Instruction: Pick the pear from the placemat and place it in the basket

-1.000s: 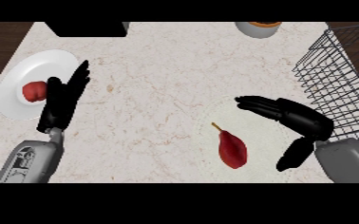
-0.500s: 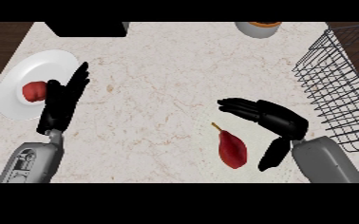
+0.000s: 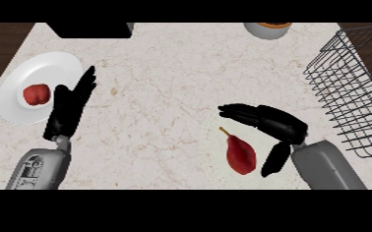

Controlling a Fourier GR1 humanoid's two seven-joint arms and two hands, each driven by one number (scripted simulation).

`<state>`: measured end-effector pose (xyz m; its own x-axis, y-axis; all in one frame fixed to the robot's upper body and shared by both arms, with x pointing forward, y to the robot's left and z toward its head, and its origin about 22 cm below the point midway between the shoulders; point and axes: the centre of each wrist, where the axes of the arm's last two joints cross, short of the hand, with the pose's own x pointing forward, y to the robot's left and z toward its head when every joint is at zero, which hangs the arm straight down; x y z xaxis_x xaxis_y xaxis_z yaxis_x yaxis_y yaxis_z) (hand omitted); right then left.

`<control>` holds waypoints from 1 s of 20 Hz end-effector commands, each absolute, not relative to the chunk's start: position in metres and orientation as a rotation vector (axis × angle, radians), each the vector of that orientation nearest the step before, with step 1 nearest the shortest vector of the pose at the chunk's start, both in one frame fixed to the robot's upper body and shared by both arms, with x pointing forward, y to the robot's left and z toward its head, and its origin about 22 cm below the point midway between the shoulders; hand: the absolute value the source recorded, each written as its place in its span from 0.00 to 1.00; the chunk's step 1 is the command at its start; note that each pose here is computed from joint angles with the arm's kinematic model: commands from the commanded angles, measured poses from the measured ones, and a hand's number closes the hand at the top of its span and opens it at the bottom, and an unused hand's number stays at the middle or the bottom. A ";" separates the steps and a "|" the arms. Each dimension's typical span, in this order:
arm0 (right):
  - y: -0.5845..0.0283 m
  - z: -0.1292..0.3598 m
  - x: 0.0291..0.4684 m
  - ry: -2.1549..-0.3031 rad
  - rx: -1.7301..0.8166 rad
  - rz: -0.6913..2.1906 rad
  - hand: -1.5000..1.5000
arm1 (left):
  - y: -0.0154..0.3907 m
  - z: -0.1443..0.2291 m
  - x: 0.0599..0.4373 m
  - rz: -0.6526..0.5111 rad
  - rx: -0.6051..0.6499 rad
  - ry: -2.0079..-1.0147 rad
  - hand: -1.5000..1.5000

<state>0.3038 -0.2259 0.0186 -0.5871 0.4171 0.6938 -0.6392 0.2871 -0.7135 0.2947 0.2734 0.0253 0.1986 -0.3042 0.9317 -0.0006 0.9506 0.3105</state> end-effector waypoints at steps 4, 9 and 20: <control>-0.214 -0.005 0.303 -1.599 0.239 1.489 0.00 | 0.266 0.023 0.293 -0.220 0.261 -1.345 0.50; -0.209 -0.016 0.289 -1.607 0.237 1.476 0.00 | 0.271 0.013 0.293 -0.220 0.264 -1.354 0.50; -0.180 -0.022 0.301 -1.724 0.150 1.593 1.00 | 0.264 0.021 0.288 -0.211 0.272 -1.364 0.50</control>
